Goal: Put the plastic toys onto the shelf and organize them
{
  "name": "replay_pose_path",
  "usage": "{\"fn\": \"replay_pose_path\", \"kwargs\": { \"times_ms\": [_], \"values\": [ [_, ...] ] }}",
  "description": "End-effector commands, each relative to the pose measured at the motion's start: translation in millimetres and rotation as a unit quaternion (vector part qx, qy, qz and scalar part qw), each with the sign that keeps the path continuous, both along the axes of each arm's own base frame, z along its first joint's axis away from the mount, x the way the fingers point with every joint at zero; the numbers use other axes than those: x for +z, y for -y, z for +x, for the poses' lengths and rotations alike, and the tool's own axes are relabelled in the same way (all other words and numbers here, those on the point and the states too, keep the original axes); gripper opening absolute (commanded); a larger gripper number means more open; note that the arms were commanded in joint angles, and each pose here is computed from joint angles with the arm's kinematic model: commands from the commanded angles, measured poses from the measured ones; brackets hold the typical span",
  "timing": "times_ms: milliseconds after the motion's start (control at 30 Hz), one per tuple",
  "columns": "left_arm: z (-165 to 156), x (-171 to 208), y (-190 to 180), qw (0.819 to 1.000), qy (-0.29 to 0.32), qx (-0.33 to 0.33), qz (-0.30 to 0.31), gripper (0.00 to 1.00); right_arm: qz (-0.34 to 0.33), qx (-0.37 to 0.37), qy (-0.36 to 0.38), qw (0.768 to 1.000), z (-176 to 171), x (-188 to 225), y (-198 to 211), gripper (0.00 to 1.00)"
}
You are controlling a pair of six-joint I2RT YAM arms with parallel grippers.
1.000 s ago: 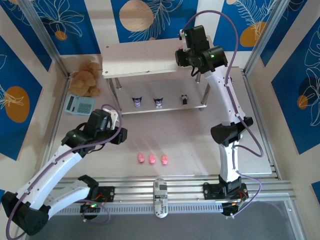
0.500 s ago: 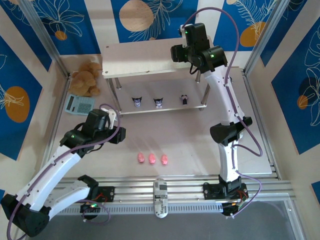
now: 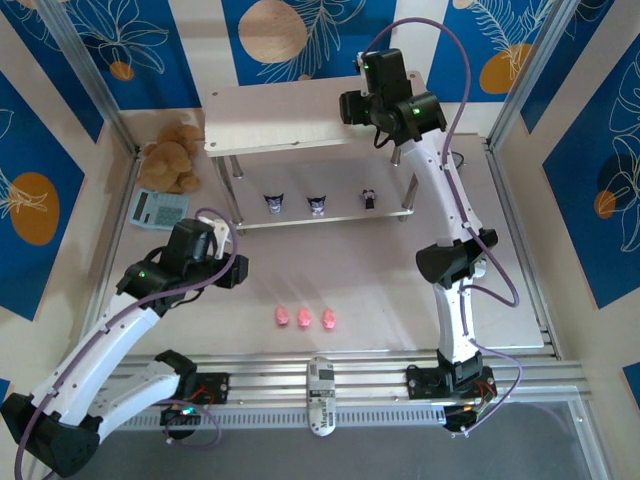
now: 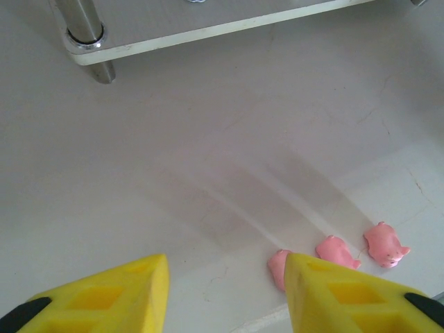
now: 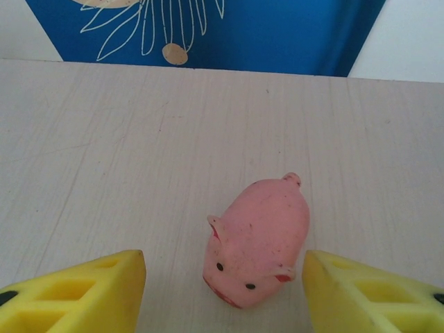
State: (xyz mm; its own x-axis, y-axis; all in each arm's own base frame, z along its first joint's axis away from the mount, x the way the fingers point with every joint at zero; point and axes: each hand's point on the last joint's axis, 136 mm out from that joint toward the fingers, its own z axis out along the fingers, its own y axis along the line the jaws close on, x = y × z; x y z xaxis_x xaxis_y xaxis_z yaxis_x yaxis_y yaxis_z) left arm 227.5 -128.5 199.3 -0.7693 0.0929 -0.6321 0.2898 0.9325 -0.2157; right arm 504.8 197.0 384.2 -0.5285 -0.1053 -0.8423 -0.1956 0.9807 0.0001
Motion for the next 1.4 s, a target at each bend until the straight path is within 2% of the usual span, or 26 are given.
{"fn": "replay_pose_path", "kwargs": {
  "times_ms": [0, 67, 333, 467, 800, 1367],
  "values": [
    [-4, 4, -4, 1.0, 0.003, -0.002, -0.002, 0.48, 0.013, -0.012, 0.017, 1.0, 7, 8, 2, 0.6],
    [-4, 3, -5, 1.0, 0.002, 0.0, -0.001, 0.48, 0.014, -0.012, 0.015, 1.0, 9, 6, 2, 0.57],
    [-5, 1, -8, 1.0, 0.0, 0.003, 0.001, 0.48, 0.013, -0.011, 0.007, 1.0, 7, 3, 3, 0.37],
    [-4, 0, -8, 1.0, -0.001, 0.004, 0.0, 0.48, 0.009, -0.004, 0.001, 1.0, -1, 6, 5, 0.31],
    [-5, 1, -7, 1.0, -0.001, 0.005, -0.007, 0.48, 0.003, 0.03, -0.016, 0.999, -31, 16, 12, 0.29],
    [-8, 5, -10, 1.0, 0.003, 0.01, -0.011, 0.48, 0.017, 0.085, -0.069, 0.994, -42, -8, -1, 0.28]
  ]
}}
